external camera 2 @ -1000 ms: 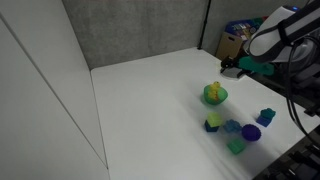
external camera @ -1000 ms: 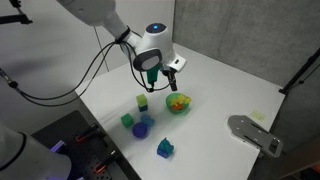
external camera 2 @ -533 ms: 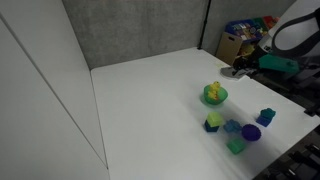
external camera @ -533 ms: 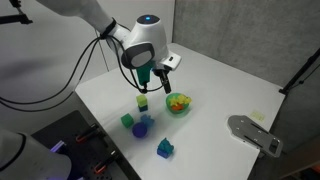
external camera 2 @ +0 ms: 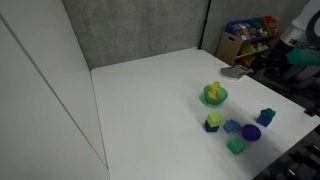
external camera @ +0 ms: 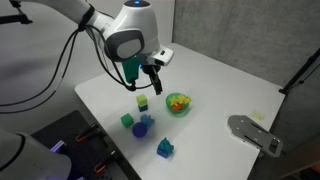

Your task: Pick up the yellow toy from the table and put it in the green bowl

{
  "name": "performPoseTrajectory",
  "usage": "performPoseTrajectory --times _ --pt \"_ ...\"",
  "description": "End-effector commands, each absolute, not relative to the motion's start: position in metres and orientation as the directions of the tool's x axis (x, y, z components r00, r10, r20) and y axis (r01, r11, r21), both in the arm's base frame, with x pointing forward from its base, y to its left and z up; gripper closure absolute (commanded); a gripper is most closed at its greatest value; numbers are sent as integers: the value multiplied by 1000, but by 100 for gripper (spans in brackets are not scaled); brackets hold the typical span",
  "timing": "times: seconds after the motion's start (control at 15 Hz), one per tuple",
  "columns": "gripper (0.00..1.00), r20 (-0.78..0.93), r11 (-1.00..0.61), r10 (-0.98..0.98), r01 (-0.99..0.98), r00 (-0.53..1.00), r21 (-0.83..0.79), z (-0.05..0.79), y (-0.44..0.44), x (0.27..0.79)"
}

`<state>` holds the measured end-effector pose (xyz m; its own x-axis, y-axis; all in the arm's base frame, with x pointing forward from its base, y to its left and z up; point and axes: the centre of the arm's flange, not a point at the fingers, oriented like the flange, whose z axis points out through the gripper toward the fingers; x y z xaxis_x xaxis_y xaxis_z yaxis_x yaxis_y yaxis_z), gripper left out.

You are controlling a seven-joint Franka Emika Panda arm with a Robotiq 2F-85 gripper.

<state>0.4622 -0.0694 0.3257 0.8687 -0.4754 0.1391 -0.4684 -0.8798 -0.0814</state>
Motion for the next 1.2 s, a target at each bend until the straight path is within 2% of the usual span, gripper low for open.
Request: performPoseTrajectory --times 0.0,0.6,1.13 --pt "0 109 -909 -417 -415 902 -41 373 -67 421" --pt "0 3 -980 -191 -190 982 52 477 -52 354" --pt "0 -5 -982 -180 -179 984 61 486 -40 340"
